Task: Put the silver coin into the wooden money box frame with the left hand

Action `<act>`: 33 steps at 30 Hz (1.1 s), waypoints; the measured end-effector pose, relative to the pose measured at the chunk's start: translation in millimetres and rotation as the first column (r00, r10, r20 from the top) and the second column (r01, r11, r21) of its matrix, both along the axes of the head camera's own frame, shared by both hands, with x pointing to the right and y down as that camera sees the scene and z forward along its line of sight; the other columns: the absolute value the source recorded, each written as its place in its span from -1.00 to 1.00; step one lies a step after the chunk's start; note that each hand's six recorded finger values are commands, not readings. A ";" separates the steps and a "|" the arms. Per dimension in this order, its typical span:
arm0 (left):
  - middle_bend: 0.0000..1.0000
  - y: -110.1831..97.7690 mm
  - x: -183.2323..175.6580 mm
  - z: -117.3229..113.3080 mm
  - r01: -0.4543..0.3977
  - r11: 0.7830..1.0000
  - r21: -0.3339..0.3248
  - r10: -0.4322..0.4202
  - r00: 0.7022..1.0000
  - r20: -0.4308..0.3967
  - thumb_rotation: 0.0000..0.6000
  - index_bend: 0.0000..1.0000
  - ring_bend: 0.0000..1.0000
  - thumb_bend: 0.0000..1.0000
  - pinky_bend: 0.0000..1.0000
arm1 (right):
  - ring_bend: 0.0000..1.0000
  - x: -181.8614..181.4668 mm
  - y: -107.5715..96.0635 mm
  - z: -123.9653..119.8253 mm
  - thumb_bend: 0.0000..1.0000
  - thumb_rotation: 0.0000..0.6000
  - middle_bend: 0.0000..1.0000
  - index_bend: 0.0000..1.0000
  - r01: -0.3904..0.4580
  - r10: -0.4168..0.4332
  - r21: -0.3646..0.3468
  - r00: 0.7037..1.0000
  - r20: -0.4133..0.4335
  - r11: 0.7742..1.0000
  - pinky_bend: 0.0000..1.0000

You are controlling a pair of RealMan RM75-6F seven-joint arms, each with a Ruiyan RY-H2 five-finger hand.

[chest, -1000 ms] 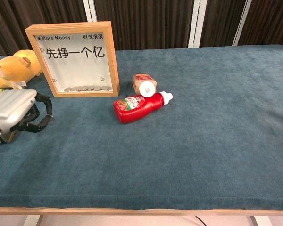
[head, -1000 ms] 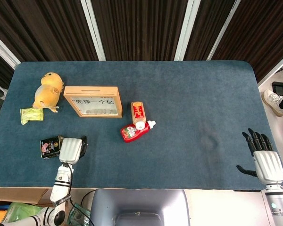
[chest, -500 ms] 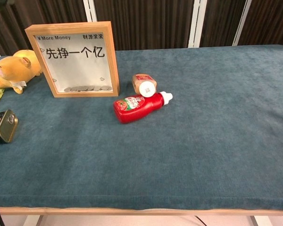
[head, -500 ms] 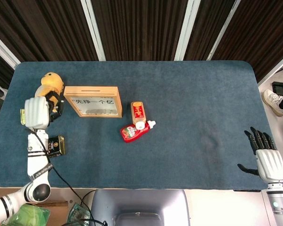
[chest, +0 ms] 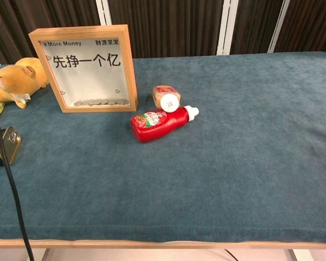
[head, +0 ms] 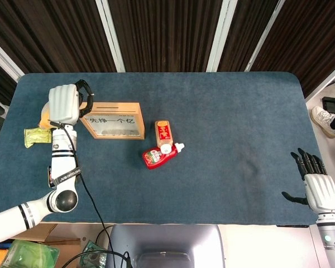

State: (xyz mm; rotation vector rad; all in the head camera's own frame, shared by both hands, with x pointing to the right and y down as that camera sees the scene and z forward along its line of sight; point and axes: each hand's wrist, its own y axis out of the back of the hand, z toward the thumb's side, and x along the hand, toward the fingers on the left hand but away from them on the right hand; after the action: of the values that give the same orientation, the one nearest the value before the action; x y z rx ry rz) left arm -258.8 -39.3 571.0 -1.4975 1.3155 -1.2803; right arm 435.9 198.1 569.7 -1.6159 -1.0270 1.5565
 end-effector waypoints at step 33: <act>1.00 -8.0 22.9 56.9 -0.087 0.977 -0.193 0.101 0.993 0.066 1.00 0.32 1.00 -0.13 1.00 | -1.00 10.7 -3.8 -4.9 -0.69 1.00 -1.00 -1.00 -0.033 0.033 0.012 0.999 0.008 0.999 -1.00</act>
State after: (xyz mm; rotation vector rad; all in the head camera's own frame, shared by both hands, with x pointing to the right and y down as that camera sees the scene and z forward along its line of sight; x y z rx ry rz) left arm -235.9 -47.3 627.9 -1.6058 1.0856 -1.4184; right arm 446.6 194.3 564.8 -1.6055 -1.0698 1.5642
